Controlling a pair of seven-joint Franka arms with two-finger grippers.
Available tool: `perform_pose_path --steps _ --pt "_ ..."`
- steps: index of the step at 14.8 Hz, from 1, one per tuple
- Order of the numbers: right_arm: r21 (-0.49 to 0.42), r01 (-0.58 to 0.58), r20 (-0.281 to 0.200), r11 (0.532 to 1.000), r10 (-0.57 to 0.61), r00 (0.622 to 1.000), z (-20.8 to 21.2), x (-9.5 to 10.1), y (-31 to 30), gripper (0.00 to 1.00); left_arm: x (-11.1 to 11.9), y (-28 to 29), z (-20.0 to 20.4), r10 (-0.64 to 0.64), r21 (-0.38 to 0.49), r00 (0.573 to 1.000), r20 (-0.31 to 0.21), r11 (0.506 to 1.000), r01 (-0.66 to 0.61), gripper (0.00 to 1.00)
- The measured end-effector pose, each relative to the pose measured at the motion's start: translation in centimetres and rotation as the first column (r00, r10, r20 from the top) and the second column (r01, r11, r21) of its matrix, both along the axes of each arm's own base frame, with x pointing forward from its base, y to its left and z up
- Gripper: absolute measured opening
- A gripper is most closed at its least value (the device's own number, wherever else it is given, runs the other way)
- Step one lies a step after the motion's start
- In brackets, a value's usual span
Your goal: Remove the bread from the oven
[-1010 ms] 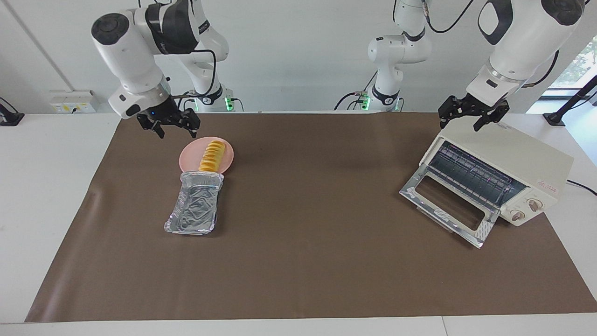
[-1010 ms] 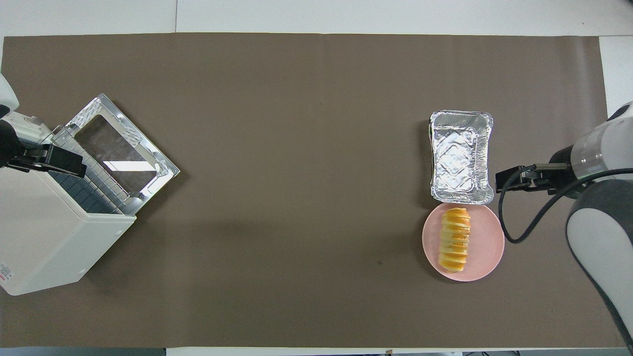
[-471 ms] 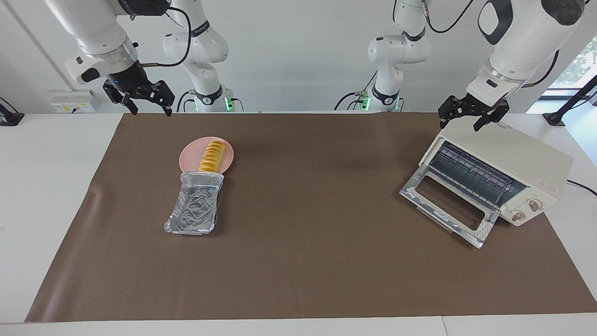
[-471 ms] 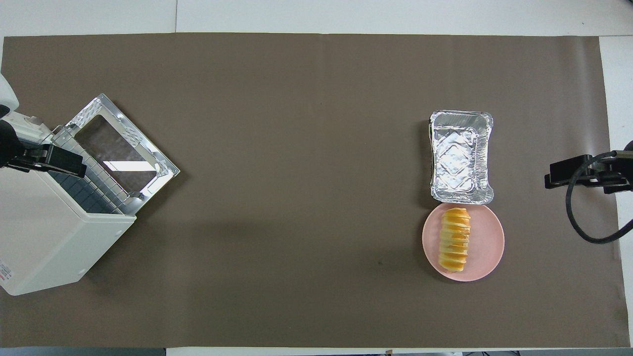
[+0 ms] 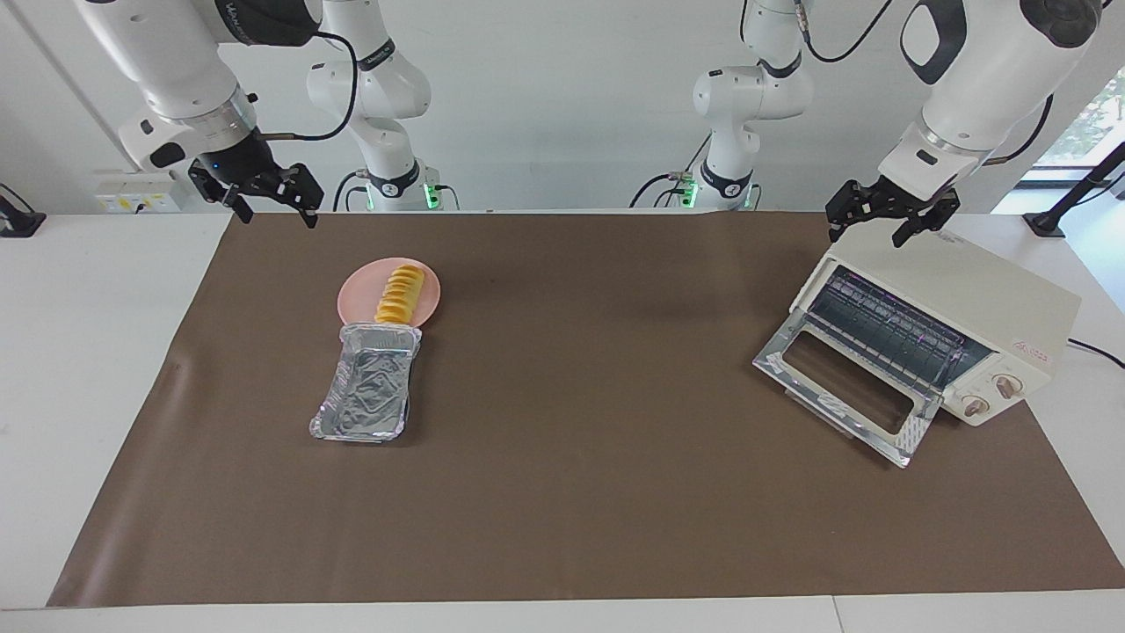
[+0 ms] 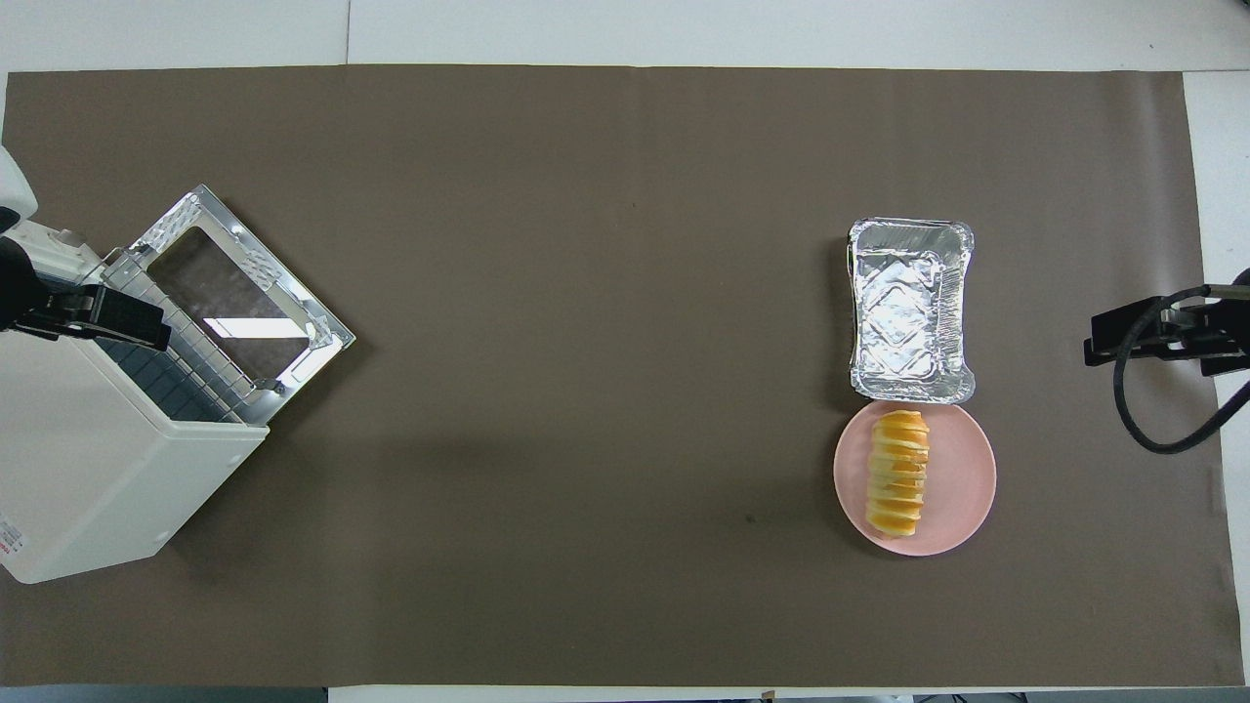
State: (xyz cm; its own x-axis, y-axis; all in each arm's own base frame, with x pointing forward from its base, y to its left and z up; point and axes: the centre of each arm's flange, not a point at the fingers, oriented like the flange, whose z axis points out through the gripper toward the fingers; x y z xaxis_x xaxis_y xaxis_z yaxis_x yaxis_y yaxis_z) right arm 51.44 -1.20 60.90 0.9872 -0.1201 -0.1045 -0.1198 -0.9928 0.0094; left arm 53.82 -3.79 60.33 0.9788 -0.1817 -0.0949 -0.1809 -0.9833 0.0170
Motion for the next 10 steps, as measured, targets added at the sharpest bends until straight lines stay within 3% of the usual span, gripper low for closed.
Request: perform_pose_path --steps 5,10 --pt "-0.007 0.011 -0.001 1.000 -0.011 1.000 -0.20 0.14 -0.79 1.00 0.00 0.00 0.00 0.000 0.000 1.000 0.000 1.000 0.000 1.00" --pt "-0.023 0.010 0.029 1.000 -0.010 1.000 0.05 0.49 -0.99 1.00 0.00 0.00 0.00 0.000 0.000 1.000 0.000 1.000 0.000 1.00"
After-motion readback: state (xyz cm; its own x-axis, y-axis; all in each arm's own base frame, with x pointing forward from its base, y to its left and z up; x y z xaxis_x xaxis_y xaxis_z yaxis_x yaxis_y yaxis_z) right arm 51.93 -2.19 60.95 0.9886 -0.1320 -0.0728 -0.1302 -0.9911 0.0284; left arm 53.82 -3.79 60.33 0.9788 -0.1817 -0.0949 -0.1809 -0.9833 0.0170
